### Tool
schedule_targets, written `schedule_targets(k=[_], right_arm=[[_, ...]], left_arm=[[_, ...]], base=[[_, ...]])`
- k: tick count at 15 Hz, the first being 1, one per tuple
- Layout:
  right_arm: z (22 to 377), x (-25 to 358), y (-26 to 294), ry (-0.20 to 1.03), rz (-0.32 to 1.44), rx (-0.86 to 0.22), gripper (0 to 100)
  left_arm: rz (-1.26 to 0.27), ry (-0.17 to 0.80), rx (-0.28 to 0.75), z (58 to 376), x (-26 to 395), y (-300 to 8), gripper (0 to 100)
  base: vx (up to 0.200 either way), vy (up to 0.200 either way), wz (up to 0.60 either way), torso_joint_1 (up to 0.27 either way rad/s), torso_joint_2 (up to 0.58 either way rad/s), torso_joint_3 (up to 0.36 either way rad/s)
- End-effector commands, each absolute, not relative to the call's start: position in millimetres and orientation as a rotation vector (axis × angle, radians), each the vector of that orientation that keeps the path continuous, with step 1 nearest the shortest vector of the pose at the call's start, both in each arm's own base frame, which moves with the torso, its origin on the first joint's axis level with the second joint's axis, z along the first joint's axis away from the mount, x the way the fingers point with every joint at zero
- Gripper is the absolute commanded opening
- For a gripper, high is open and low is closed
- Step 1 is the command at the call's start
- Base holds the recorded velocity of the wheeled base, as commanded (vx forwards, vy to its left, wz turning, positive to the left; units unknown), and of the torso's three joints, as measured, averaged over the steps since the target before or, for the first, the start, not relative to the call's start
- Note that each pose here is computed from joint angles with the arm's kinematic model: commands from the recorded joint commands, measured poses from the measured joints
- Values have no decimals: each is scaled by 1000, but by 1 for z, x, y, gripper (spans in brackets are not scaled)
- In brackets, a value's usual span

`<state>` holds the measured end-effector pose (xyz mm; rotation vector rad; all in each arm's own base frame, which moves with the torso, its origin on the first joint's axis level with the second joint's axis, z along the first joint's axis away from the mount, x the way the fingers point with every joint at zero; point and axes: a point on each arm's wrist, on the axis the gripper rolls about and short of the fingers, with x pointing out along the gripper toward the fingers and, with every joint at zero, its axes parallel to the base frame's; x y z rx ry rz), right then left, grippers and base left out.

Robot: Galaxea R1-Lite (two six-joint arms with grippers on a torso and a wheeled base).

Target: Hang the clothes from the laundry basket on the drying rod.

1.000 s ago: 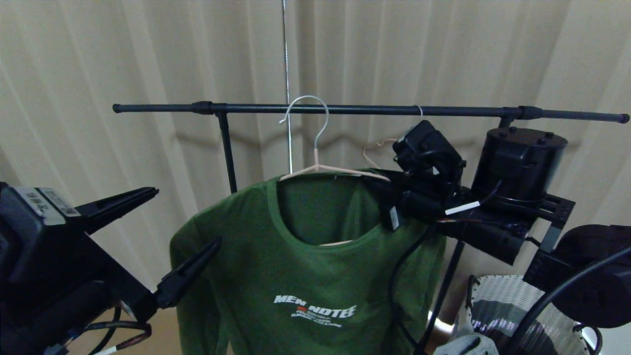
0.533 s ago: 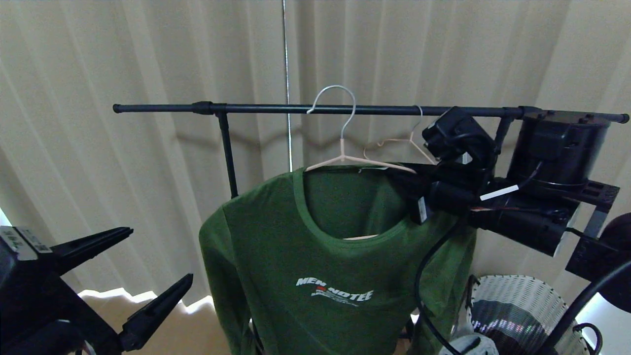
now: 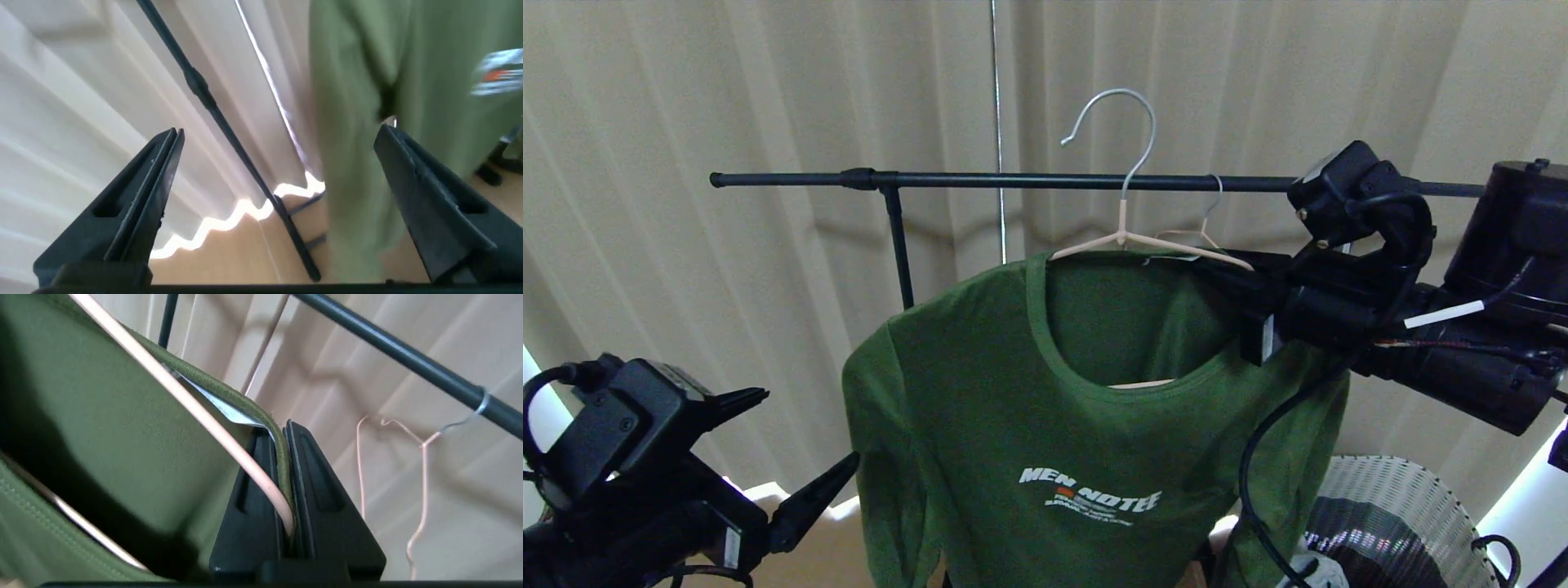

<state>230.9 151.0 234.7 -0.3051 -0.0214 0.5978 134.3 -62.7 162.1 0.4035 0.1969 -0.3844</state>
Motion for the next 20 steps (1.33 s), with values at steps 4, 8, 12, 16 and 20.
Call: schedule_targets(k=[4, 8, 12, 16, 20], right_arm=[[241, 216, 152, -50, 632, -298, 0], [241, 216, 153, -46, 633, -302, 0], [234, 226, 141, 39, 566, -328, 0], [238, 235, 133, 90, 474, -341, 0], [243, 239, 134, 76, 440, -331, 0]], left_arm=[[-471, 226, 381, 156, 143, -71, 100], [-463, 220, 378, 157, 144, -70, 0], [-436, 69, 340, 174, 123, -59, 0], [-430, -6, 328, 181, 106, -51, 0], [-450, 74, 352, 162, 105, -52, 0]], base=[[0, 0, 0, 0, 0, 0], [0, 0, 0, 0, 0, 0], [0, 0, 0, 0, 0, 0], [0, 0, 0, 0, 0, 0], [0, 0, 0, 0, 0, 0]])
